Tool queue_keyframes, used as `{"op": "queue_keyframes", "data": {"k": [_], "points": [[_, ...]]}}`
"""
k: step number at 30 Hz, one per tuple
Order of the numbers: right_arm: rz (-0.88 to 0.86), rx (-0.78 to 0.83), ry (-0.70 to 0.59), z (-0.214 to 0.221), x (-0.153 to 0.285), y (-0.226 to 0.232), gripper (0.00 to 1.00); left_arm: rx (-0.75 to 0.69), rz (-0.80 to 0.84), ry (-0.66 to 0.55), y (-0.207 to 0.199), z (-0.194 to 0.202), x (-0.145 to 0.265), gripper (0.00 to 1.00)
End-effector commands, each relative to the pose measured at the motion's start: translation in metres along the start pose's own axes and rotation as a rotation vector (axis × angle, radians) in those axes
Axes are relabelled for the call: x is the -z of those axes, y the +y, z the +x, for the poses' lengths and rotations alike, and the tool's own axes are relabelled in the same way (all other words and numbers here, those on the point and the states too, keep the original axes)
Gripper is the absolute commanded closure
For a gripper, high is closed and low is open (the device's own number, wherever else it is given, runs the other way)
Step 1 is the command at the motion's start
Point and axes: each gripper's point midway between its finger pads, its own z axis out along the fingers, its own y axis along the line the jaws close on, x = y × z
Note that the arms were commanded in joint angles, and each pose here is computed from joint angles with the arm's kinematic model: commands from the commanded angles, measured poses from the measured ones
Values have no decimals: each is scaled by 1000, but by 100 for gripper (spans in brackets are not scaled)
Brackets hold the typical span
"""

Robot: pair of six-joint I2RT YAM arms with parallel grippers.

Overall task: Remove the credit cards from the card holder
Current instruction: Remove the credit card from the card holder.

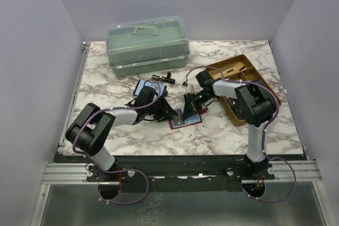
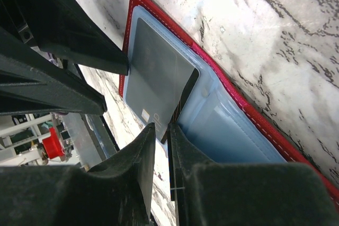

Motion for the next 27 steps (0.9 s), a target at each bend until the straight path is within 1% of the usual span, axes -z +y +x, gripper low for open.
{"op": "queue_keyframes", "data": {"k": [1, 6, 10, 13, 21, 27], "points": [[46, -8, 22, 3, -6, -10, 78, -26, -78, -48, 8, -6, 7, 53], [45, -10, 24, 3, -6, -10, 77, -38, -114, -53, 12, -7, 9, 51], [45, -10, 23, 3, -6, -10, 77, -50, -103, -22, 9, -2, 5, 51], [46, -10, 23, 3, -6, -10, 77, -70, -76, -18, 0, -1, 3, 52], [48, -7, 24, 3, -6, -10, 77, -82, -71, -96, -9, -10, 15, 54], [46, -10, 26, 4, -6, -10, 77, -78, -84, -112, -6, -11, 19, 55]]}}
